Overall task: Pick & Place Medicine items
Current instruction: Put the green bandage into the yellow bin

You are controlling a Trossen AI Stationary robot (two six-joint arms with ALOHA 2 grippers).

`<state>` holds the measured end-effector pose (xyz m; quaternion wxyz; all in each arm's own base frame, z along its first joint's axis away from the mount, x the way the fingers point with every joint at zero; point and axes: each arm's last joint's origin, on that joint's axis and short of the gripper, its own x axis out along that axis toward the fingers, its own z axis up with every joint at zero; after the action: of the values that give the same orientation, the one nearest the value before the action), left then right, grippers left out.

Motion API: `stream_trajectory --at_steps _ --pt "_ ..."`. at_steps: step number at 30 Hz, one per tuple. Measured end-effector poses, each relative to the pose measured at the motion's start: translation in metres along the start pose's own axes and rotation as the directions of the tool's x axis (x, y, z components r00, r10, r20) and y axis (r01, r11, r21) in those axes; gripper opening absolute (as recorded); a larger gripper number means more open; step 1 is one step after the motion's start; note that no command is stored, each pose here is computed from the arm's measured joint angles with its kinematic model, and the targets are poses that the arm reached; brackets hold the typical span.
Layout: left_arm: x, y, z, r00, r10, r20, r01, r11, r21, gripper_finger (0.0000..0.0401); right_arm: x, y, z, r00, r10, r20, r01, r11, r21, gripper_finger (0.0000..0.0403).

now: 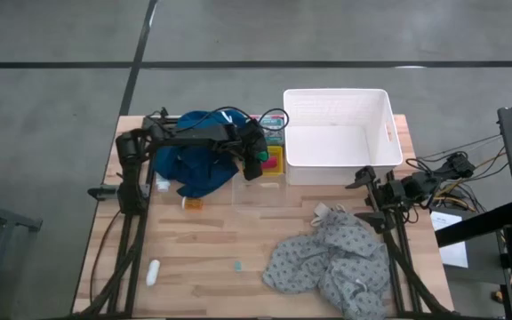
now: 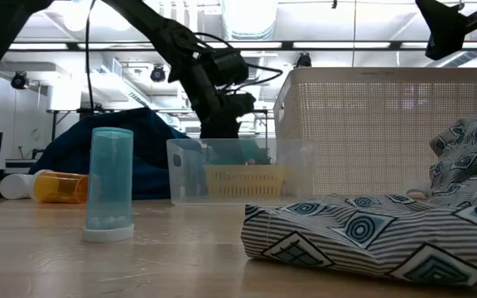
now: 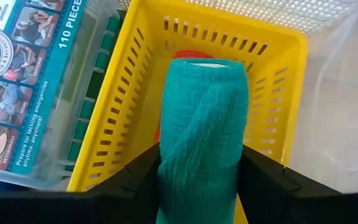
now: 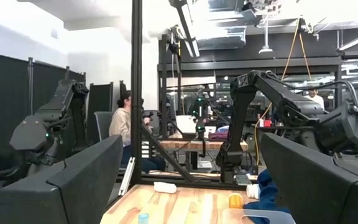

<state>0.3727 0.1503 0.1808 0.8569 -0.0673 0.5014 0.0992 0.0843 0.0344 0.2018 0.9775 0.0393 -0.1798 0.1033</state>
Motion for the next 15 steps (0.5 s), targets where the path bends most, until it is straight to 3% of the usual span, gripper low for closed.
stream_trajectory --at_steps 8,15 --pt "0.0001 0.0008 -0.0002 1.000 0.001 0.000 -0.001 1.000 -0.002 0.0181 0.0000 0.0001 -0.0002 1.000 0.000 -0.001 0.000 1.000 0.000 0.0380" --pt "0.0000 0.0016 -0.0002 1.000 -0.001 0.001 0.001 1.000 -0.027 0.0212 0.0000 0.0001 -0.0002 1.000 0.000 -0.001 0.000 1.000 0.000 0.0380"
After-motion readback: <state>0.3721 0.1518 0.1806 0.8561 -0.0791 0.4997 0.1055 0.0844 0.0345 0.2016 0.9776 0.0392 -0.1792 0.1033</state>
